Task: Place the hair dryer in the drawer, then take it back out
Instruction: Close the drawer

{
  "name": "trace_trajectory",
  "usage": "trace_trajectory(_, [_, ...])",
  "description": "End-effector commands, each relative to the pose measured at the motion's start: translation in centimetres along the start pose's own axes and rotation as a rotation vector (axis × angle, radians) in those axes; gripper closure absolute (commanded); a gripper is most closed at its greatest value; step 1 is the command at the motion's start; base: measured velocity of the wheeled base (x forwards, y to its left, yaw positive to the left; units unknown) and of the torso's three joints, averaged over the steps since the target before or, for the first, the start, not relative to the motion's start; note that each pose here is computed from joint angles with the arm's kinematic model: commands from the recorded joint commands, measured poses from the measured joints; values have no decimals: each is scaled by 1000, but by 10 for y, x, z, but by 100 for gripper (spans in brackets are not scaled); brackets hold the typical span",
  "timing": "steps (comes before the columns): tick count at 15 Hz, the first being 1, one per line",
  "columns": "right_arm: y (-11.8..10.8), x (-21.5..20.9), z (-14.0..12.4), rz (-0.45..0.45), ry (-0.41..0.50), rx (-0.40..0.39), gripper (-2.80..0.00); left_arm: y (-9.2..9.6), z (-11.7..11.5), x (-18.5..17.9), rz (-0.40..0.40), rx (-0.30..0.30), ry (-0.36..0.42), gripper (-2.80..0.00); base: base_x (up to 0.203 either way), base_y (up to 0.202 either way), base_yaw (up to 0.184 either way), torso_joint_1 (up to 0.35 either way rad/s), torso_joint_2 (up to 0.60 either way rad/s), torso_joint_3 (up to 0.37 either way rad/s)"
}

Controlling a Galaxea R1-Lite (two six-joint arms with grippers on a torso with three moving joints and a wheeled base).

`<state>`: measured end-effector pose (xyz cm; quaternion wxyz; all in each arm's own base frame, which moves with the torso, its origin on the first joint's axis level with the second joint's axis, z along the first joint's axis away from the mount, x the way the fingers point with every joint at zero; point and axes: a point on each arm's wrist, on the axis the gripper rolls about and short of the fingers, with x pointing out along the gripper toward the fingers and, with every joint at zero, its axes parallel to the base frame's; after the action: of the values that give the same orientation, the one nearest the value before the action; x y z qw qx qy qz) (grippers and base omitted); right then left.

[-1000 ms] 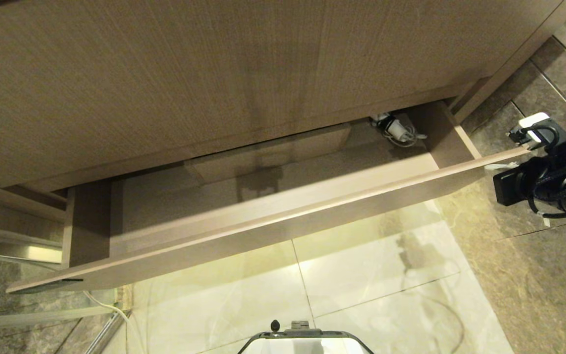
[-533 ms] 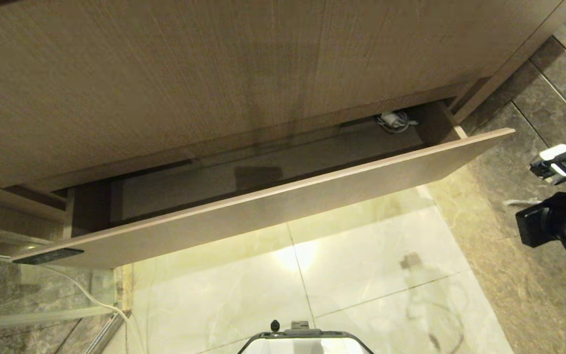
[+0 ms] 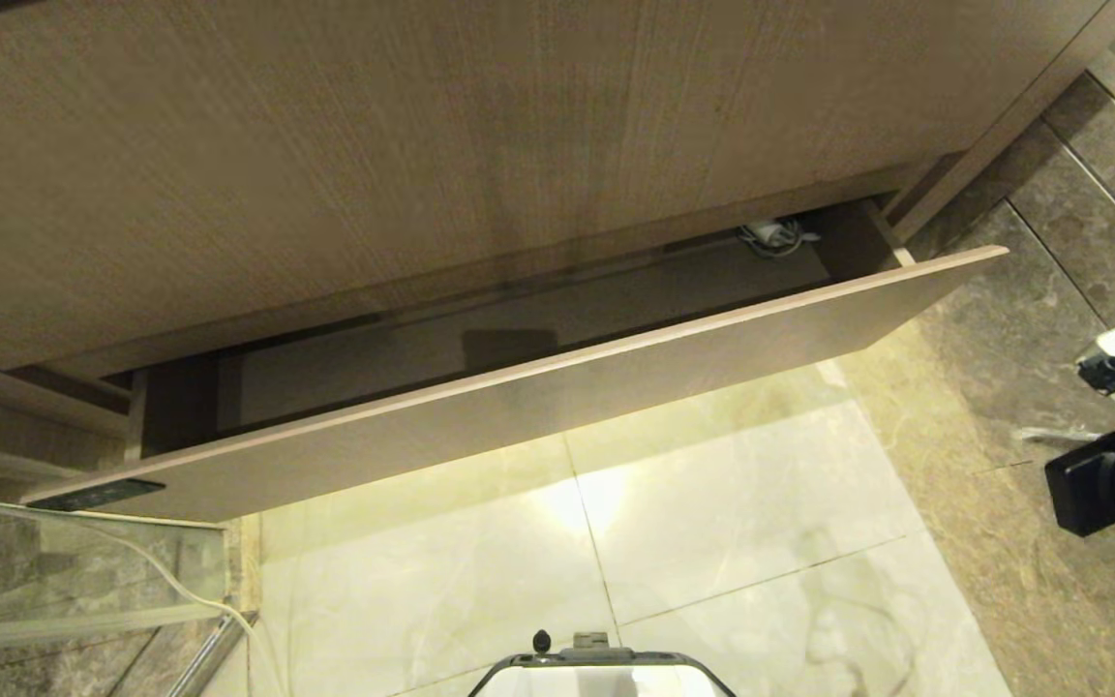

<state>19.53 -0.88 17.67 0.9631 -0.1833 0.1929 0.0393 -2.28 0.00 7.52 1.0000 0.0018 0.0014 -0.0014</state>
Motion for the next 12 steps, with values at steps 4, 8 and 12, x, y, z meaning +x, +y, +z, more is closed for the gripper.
trace_trajectory(4, [-22, 103, 36, -2, -6, -6, 0, 0, 0, 0, 0, 0, 0, 0, 0, 0, 0, 0, 0, 0])
trace_trajectory(8, [-30, 139, 49, -38, -82, -15, 0, 0, 0, 0, 1, 1, 2, 0, 0, 0, 0, 0, 0, 0])
trace_trajectory(12, [-32, 141, 58, -58, -189, -20, 0, 0, 0, 0, 0, 0, 2, 0, 0, 0, 0, 0, 0, 0])
